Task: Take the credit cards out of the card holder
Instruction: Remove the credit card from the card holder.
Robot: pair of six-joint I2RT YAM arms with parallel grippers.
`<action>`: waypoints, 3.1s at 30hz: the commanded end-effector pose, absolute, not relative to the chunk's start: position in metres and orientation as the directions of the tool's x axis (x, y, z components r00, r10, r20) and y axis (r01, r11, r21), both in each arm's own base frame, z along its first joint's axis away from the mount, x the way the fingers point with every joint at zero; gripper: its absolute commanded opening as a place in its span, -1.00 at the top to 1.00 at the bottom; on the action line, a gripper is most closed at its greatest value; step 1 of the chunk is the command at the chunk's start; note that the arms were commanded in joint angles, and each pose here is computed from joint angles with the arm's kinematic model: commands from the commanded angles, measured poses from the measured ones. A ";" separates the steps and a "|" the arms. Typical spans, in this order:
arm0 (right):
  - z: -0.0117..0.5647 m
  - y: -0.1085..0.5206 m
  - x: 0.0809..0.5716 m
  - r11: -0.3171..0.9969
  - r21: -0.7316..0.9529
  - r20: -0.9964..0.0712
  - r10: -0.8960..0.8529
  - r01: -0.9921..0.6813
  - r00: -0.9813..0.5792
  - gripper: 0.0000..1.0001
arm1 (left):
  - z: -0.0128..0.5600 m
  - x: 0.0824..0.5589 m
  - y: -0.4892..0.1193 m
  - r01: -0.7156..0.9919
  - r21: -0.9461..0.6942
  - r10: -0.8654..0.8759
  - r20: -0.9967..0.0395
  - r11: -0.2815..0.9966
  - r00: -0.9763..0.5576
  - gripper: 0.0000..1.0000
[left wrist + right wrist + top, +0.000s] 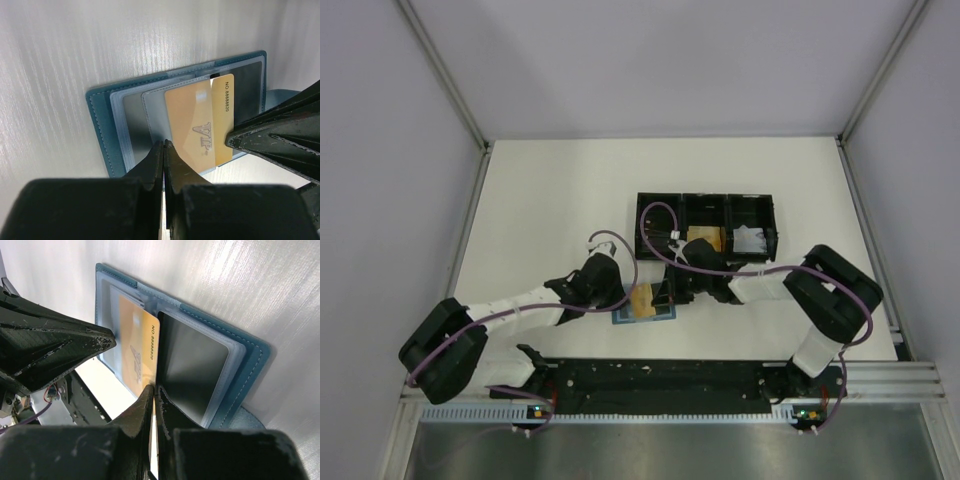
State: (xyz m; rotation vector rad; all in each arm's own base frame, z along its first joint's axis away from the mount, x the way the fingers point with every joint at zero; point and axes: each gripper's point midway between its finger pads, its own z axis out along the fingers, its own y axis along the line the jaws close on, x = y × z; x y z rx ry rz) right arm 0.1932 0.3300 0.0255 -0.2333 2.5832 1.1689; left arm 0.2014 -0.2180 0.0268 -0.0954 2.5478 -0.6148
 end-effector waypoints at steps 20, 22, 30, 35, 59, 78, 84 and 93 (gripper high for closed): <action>0.029 0.306 0.204 0.687 0.667 -0.370 -0.028 -0.287 -0.929 0.76 | 0.004 0.181 -0.193 0.044 -0.347 -0.115 -0.424 0.937 -0.898 1.00; 0.030 0.307 0.206 0.683 0.672 -0.372 -0.024 -0.287 -0.928 0.65 | 0.004 0.181 -0.194 0.048 -0.351 -0.113 -0.424 0.935 -0.899 1.00; 0.029 0.314 0.209 0.668 0.689 -0.367 -0.014 -0.281 -0.930 0.55 | 0.006 0.179 -0.197 0.055 -0.373 -0.116 -0.421 0.926 -0.899 1.00; 0.028 0.320 0.211 0.651 0.706 -0.357 -0.012 -0.278 -0.934 0.51 | 0.009 0.180 -0.202 0.061 -0.395 -0.120 -0.419 0.917 -0.900 1.00; 0.034 0.332 0.211 0.589 0.755 -0.355 0.001 -0.287 -0.935 0.50 | 0.063 0.190 -0.214 0.118 -0.462 -0.143 -0.492 0.879 -0.859 0.96; 0.033 0.333 0.212 0.588 0.758 -0.350 -0.001 -0.284 -0.937 0.49 | 0.015 0.179 -0.228 0.105 -0.443 -0.086 -0.390 0.891 -0.917 1.00; 0.037 0.336 0.211 0.564 0.773 -0.348 -0.003 -0.289 -0.937 0.65 | 0.006 0.173 -0.222 0.088 -0.432 -0.089 -0.373 0.898 -0.924 1.00; 0.045 0.319 0.212 0.622 0.718 -0.387 -0.019 -0.314 -0.922 1.00 | 0.005 0.173 -0.213 0.087 -0.398 -0.084 -0.393 0.913 -0.916 1.00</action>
